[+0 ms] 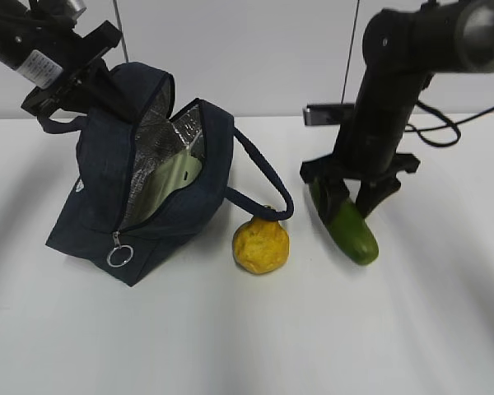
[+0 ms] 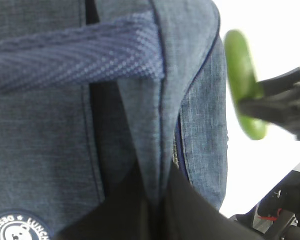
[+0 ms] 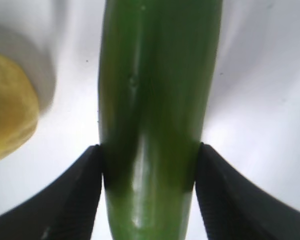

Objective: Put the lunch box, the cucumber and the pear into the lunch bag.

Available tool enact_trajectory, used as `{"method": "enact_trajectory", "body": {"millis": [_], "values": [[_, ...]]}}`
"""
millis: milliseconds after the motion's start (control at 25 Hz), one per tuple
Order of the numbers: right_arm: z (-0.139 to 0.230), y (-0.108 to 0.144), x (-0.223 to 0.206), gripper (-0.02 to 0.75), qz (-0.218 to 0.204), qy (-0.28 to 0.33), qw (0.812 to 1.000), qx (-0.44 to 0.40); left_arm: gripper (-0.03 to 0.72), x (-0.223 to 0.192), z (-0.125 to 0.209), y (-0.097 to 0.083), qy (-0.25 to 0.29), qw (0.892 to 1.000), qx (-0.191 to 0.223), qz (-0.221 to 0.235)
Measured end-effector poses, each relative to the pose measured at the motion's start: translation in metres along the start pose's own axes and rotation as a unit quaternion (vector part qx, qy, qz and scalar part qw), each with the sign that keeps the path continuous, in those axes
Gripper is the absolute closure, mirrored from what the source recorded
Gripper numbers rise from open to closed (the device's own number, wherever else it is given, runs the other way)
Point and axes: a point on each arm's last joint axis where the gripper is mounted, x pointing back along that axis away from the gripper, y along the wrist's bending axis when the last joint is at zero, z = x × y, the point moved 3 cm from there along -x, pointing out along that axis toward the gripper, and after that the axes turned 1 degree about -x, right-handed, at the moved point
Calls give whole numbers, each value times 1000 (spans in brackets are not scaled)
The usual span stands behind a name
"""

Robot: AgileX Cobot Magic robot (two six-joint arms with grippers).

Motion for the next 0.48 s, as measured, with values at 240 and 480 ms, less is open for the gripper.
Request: {"method": "enact_trajectory", "body": {"millis": [240, 480], "values": [[-25, 23, 96, 327, -51, -130, 990, 4, 688, 0, 0, 0, 0, 1000, 0, 0], [-37, 85, 134, 327, -259, -184, 948, 12, 688, 0, 0, 0, 0, 1000, 0, 0]]}}
